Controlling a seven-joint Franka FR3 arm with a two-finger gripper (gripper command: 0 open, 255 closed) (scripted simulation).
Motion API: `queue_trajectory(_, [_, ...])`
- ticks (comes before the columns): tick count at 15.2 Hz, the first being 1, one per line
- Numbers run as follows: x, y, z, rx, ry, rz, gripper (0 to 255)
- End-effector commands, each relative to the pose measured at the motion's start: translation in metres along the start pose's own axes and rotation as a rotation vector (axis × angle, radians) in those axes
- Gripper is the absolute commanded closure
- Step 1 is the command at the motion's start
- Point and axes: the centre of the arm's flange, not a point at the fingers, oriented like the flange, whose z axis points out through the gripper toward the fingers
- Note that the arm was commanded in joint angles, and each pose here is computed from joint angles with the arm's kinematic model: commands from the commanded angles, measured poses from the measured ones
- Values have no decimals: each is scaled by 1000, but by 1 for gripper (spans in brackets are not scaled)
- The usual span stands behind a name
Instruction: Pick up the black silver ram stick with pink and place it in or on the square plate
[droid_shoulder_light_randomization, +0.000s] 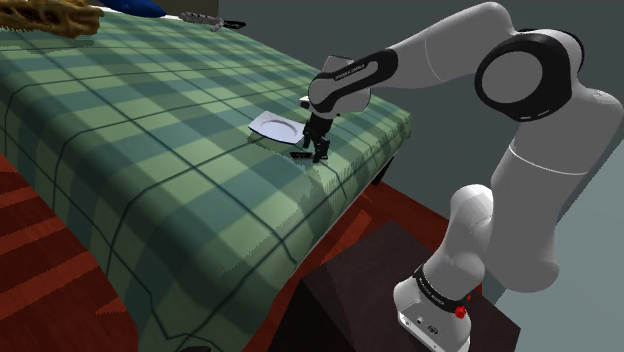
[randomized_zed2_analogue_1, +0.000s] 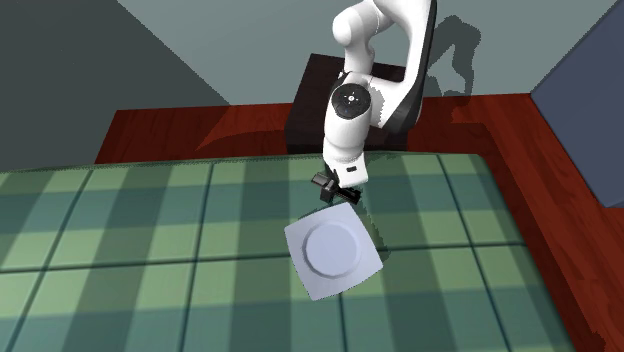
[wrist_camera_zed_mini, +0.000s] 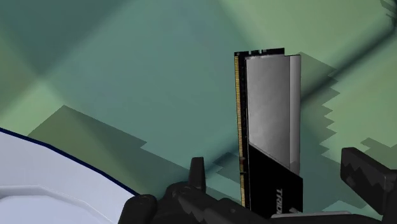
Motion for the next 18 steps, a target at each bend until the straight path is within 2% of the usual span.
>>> queue_trajectory(1, [0, 0, 0, 0, 0, 0, 0])
queue_trajectory(3, [0, 0, 0, 0, 0, 0, 0])
queue_trajectory(4, [0, 0, 0, 0, 0, 0, 255])
queue_trajectory(13, [0, 0, 0, 0, 0, 0, 255])
queue_trajectory(18, [0, 0, -26, 0, 0, 0, 255])
